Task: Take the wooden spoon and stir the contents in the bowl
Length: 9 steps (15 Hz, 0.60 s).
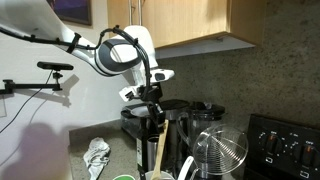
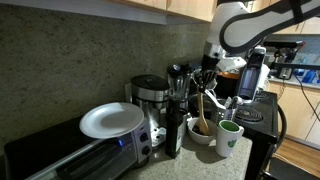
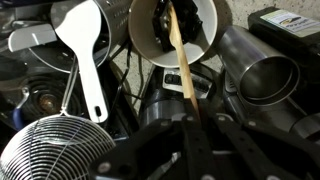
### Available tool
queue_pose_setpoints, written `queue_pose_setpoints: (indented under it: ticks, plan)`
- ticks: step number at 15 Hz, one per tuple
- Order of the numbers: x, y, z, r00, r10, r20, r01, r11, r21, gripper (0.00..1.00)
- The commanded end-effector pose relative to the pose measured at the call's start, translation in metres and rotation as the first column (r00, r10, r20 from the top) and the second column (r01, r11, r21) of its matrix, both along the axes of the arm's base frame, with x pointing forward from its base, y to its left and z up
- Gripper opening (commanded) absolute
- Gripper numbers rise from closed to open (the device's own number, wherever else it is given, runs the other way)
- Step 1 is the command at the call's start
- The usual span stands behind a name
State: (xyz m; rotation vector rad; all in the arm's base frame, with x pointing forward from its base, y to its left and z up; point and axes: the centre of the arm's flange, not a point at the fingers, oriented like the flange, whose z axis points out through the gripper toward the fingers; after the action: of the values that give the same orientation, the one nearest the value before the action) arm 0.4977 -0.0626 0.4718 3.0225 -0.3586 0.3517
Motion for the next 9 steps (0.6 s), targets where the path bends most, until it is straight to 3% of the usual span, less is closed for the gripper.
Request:
queue_pose_setpoints:
  ticks: [1,5,9]
  plan:
    - [-0.0029,0.0002,0.0046,0.999,0.031,-0.029,-0.03,0.999,0.029,0.05]
    - [0.001,-0.0008,0.0084,0.994,0.055,-0.093,-0.058,0.998,-0.034,0.05]
    - [0.0054,0.0002,0.0054,0.997,0.056,-0.049,-0.061,0.991,-0.117,0.05]
